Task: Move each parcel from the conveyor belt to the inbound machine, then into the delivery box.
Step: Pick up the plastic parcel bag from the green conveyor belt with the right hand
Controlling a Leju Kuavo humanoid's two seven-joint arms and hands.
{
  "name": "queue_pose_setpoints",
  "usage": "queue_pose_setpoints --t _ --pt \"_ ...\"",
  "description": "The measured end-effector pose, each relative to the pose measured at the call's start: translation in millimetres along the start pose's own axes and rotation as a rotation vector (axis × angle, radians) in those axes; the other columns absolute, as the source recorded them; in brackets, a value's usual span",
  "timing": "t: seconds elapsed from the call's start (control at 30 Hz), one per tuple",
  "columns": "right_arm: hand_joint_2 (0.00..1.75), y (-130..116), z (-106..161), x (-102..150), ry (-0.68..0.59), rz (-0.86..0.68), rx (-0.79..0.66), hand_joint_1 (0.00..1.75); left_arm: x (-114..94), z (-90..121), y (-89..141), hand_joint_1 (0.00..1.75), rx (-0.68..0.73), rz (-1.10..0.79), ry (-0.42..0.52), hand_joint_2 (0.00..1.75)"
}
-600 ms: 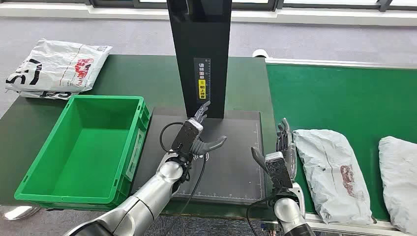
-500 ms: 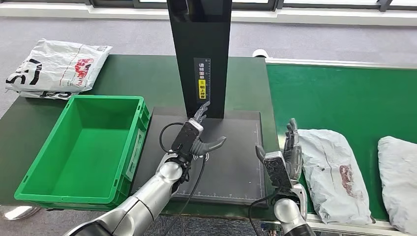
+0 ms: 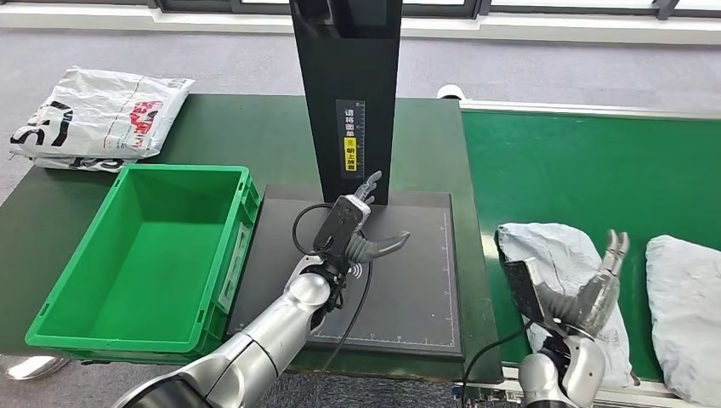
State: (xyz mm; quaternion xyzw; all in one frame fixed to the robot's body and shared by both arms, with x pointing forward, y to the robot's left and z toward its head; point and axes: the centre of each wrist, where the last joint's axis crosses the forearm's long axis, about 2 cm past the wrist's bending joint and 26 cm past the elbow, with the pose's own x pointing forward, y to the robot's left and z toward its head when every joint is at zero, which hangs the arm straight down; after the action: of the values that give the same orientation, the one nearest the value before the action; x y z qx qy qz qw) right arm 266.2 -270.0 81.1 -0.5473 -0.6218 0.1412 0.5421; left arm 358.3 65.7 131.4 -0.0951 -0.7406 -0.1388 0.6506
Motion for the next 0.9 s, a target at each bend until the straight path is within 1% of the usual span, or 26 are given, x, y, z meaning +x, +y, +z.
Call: queue_pose_setpoints --t 0.07,0.13,0.2,0.27,0.4,0.47,0.6,0.7,0.9 --pt "1.75 -4.2 4.8 -13.4 0.085 0.058 0.014 0.00 4.6 -2.8 -4.6 0.00 -0.014 0.020 0.003 1.75" --pt "1.75 -6.4 12.1 -28.3 0.188 0.131 0.084 0.00 9.6 -6.0 -8.8 0.00 -0.032 0.033 0.002 1.75" --pt "1.75 -7.3 22.1 -44.4 0.300 0.215 0.181 0.00 14.7 -9.3 -12.4 0.00 -0.054 0.040 -0.001 1.75" --pt "1.75 -7.3 32.9 -58.8 0.384 0.284 0.273 0.00 19.0 -12.1 -14.9 0.00 -0.076 0.044 -0.005 1.75" --pt "1.75 -1.4 56.0 -83.5 0.514 0.390 0.520 0.00 27.3 -16.9 -21.8 0.00 -0.138 0.045 -0.018 1.75" --pt "1.75 1.1 64.5 -89.9 0.547 0.408 0.587 0.00 29.6 -17.8 -24.9 0.00 -0.165 0.034 -0.024 1.75" --pt "1.75 7.0 74.8 -95.9 0.586 0.416 0.705 1.75 32.7 -18.8 -29.3 0.00 -0.202 0.030 -0.030 1.75" --pt "1.75 16.1 79.9 -96.6 0.579 0.408 0.787 1.75 35.8 -20.4 -32.1 0.00 -0.226 0.033 -0.035 1.75" --pt "1.75 24.6 79.1 -100.4 0.560 0.408 0.806 1.75 38.3 -22.3 -33.4 0.00 -0.244 0.018 -0.046 1.75"
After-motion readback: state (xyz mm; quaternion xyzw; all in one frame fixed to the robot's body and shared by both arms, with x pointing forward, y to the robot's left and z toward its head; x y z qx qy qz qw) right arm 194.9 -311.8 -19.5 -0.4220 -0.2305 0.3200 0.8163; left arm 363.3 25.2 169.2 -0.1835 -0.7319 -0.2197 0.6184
